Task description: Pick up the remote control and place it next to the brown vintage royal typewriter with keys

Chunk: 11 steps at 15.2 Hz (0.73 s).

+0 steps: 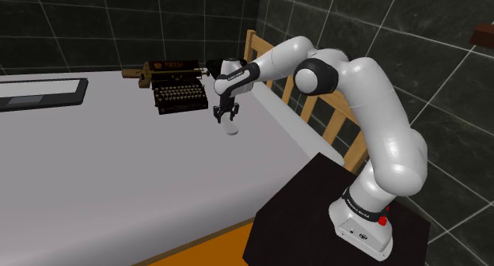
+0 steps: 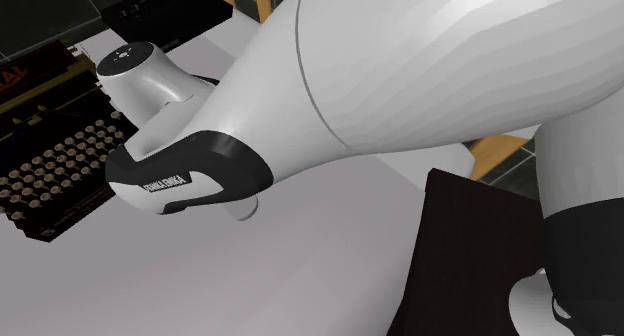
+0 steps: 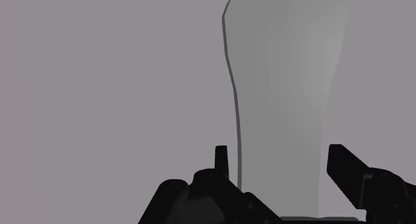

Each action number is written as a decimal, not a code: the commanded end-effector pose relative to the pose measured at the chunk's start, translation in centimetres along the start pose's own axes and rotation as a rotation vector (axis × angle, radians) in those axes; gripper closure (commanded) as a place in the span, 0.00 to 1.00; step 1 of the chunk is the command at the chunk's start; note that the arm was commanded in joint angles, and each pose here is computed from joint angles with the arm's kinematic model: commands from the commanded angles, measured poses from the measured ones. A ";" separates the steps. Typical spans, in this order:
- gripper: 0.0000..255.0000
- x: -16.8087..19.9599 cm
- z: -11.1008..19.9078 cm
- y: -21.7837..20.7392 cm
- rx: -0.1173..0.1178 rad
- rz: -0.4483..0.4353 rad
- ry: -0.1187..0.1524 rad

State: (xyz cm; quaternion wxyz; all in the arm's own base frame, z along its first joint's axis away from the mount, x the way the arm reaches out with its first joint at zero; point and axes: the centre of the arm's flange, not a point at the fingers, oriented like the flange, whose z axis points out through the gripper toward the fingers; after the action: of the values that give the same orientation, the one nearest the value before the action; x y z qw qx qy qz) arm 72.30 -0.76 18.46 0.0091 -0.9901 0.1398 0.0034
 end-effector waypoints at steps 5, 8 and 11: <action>1.00 0.0 0.8 0.0 0.000 0.000 0.001; 1.00 0.0 0.8 0.0 0.000 0.000 0.001; 0.00 0.0 0.8 0.0 0.000 0.000 0.001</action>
State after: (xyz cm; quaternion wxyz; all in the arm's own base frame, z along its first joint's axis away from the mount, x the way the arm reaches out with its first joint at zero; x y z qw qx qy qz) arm 72.32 -0.79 17.63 0.0092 -0.9901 0.1398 0.0029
